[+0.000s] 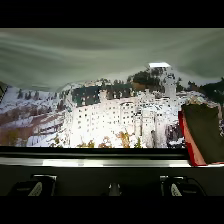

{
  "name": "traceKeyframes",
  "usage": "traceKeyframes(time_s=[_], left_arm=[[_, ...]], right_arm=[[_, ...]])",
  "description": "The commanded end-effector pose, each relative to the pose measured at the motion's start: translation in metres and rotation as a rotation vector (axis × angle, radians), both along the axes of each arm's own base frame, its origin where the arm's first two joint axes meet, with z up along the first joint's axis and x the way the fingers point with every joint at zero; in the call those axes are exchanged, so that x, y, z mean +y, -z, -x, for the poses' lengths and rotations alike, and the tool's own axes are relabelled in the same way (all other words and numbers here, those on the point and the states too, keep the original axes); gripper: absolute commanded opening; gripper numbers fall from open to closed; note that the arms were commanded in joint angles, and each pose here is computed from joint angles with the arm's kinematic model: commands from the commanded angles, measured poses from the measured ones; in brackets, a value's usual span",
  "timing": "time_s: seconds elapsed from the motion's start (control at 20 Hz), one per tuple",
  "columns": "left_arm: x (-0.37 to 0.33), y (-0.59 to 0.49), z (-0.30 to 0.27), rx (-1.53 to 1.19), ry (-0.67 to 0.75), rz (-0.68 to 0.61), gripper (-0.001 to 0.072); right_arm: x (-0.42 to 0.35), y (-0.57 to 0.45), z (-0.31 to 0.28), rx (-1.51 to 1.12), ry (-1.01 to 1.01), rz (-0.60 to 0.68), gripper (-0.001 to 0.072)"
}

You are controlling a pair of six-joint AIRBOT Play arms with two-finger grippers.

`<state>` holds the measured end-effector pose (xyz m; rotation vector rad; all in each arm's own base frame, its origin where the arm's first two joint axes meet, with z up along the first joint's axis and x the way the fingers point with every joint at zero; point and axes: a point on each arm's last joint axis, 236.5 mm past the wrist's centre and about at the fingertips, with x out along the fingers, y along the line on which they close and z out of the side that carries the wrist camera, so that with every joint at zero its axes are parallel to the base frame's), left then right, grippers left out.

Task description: Fold the shirts.

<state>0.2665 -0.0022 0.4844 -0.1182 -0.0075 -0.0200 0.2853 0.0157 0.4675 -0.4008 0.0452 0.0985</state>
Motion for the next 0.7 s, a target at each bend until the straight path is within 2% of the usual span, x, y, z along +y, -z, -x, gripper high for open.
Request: traceKeyframes(time_s=[0.0,0.15,0.35,0.5,0.65], left_arm=[[0.003,-0.003,0.008,-0.006,-0.016,0.008,0.0025],[0.006,0.045,-0.028,0.140,-0.015,0.013,0.0025],[0.004,0.183,-0.104,0.454,0.005,0.034,0.0025],[-0.010,0.313,-0.149,0.666,0.040,0.039,0.0025],[-0.034,0.421,-0.178,0.839,0.083,0.098,0.0026]], right_arm=[[-0.004,0.019,0.010,0.094,0.016,0.022,0.0017],[0.003,0.112,-0.001,0.489,-0.038,0.015,0.0017],[0.002,0.257,-0.018,0.991,-0.075,-0.019,0.0017],[0.000,0.375,-0.037,1.167,-0.050,-0.085,0.0017],[-0.003,0.463,-0.074,1.135,0.037,-0.207,0.0018]])
